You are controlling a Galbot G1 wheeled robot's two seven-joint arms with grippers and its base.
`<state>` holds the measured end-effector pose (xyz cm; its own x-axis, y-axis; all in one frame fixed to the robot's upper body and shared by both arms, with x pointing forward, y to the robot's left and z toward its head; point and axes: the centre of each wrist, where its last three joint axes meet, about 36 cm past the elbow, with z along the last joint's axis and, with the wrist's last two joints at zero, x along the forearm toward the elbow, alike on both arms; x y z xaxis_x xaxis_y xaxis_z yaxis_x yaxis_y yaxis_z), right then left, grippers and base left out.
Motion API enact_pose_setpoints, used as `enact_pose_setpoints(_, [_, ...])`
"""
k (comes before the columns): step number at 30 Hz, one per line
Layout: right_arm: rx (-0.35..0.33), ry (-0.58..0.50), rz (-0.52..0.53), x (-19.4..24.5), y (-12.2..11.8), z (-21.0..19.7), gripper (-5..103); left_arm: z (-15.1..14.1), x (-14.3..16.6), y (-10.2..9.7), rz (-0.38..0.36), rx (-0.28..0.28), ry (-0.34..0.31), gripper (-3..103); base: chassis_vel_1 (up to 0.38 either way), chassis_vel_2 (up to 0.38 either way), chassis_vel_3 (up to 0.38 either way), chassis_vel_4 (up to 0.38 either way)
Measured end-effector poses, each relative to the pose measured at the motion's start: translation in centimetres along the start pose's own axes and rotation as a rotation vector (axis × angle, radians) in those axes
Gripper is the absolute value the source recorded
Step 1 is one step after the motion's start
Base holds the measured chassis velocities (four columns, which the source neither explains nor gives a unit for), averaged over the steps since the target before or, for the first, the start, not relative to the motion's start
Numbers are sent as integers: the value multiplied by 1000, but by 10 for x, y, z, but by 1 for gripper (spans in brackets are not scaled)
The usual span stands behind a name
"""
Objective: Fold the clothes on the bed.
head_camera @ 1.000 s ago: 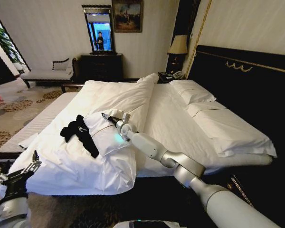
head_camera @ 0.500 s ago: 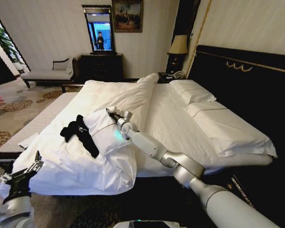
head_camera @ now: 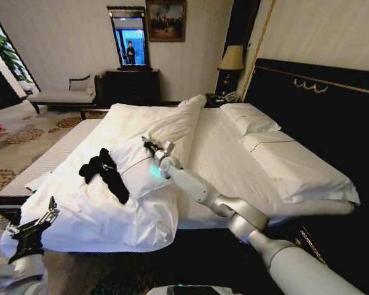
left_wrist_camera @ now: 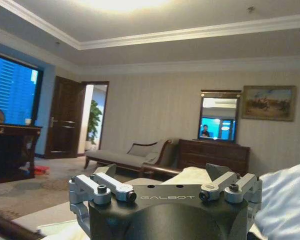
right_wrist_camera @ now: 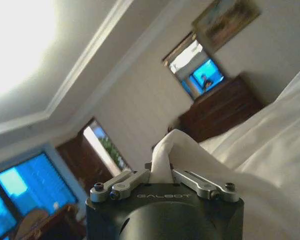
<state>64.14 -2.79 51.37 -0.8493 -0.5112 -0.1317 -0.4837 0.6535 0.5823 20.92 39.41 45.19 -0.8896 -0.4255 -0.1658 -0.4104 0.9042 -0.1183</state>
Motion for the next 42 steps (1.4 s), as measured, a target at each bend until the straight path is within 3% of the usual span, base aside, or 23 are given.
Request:
enact_pose_setpoints(7, [-60, -148, 132, 84, -38, -55, 1, 9, -13, -22, 53, 59, 4, 100, 0, 0, 0, 0])
enact_pose_setpoints(9, [-47, -191, 200, 127, -63, -70, 1, 11, -18, -28, 71, 73, 7, 100, 0, 0, 0, 0])
enact_pose_setpoints(10, [-47, -191, 200, 127, -63, -70, 1, 11, -18, -28, 71, 73, 7, 100, 0, 0, 0, 0])
enact_pose_setpoints(13, [6, -280, 278, 196, -92, -103, 1, 12, -27, -35, 99, 97, 5, 100, 0, 0, 0, 0])
enact_pose_setpoints(20, [41, -336, 388, 282, -112, -115, 1, 17, -40, -47, 146, 126, 10, 100, 0, 0, 0, 0])
enact_pose_setpoints(23, [47, -415, 446, 334, -102, -134, 1, 19, -47, -62, 189, 143, 4, 100, 0, 0, 0, 0])
enact_pose_setpoints(29, [59, -489, 527, 406, -75, -146, 1, 18, -57, -70, 222, 147, -16, 100, 0, 0, 0, 0])
enact_pose_setpoints(34, [74, -545, 634, 475, -33, -140, 1, 20, -69, -77, 246, 152, -34, 100, 0, 0, 0, 0])
enact_pose_setpoints(36, [64, -556, 672, 486, -25, -135, 1, 20, -71, -78, 250, 154, -35, 100, 0, 0, 0, 0])
enact_pose_setpoints(40, [-42, -620, 842, 519, 14, -109, 1, 25, -80, -83, 270, 164, -34, 100, 0, 0, 0, 0])
enact_pose_setpoints(42, [-48, -624, 874, 525, 23, -103, 1, 26, -82, -83, 273, 166, -34, 100, 0, 0, 0, 0])
